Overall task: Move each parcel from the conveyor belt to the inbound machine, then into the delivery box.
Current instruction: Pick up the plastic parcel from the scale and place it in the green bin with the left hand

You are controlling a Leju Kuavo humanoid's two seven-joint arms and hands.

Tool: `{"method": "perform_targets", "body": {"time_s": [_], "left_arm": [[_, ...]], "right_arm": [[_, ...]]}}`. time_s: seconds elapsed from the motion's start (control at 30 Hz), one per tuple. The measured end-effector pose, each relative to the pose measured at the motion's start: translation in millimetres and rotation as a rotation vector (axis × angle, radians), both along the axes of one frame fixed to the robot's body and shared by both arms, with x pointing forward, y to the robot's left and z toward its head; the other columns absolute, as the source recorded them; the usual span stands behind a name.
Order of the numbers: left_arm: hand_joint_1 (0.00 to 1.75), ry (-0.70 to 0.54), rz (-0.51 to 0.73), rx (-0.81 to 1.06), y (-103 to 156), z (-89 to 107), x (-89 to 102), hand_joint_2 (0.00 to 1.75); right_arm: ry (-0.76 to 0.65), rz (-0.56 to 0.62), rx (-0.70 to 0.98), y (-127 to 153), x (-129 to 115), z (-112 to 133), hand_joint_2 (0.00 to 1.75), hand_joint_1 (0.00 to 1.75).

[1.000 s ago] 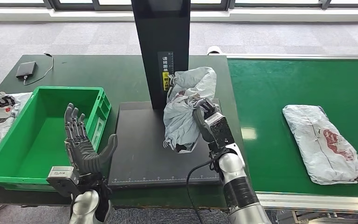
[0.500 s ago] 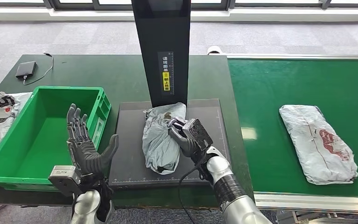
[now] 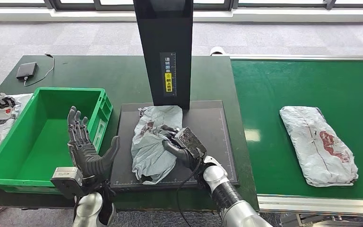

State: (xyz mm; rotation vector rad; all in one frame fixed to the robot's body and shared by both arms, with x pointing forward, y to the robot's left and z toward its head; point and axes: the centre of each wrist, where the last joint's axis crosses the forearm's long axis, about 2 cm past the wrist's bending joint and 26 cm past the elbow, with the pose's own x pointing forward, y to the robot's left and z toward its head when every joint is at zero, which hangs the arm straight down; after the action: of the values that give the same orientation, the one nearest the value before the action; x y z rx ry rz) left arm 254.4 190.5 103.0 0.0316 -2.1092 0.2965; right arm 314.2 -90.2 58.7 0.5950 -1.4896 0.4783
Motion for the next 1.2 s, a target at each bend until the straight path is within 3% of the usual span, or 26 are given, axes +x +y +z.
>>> {"method": "perform_targets", "body": {"time_s": [0.13, 0.73, 0.83, 0.87, 0.97, 1.2], "left_arm": [[0.00, 0.001, 0.004, 0.003, 0, 0.0, 0.0, 1.75], [0.00, 0.001, 0.005, 0.003, 0, 0.1, 0.0, 1.75], [0.00, 0.009, 0.030, 0.025, 1, -0.9, -0.3, 1.75], [0.00, 0.015, 0.046, 0.046, 1, -2.0, -0.5, 1.75], [0.00, 0.058, 0.066, 0.165, -2, -11.5, -1.5, 1.75], [0.00, 0.256, -0.050, 0.543, -24, -44.8, -7.3, 1.75]], "right_arm": [[-0.019, -0.047, -0.021, -1, 1, 1, 1.75, 0.00], [-0.019, -0.051, -0.024, -1, 1, 0, 1.75, 0.00], [-0.195, -0.234, -0.096, -4, 7, 6, 0.44, 0.00], [-0.294, -0.329, -0.131, -6, 9, 10, 0.44, 0.00], [-0.464, -0.497, -0.151, -9, 9, 24, 1.75, 0.00], [-0.690, -0.684, -0.075, -18, 6, 65, 1.75, 0.00]]}}
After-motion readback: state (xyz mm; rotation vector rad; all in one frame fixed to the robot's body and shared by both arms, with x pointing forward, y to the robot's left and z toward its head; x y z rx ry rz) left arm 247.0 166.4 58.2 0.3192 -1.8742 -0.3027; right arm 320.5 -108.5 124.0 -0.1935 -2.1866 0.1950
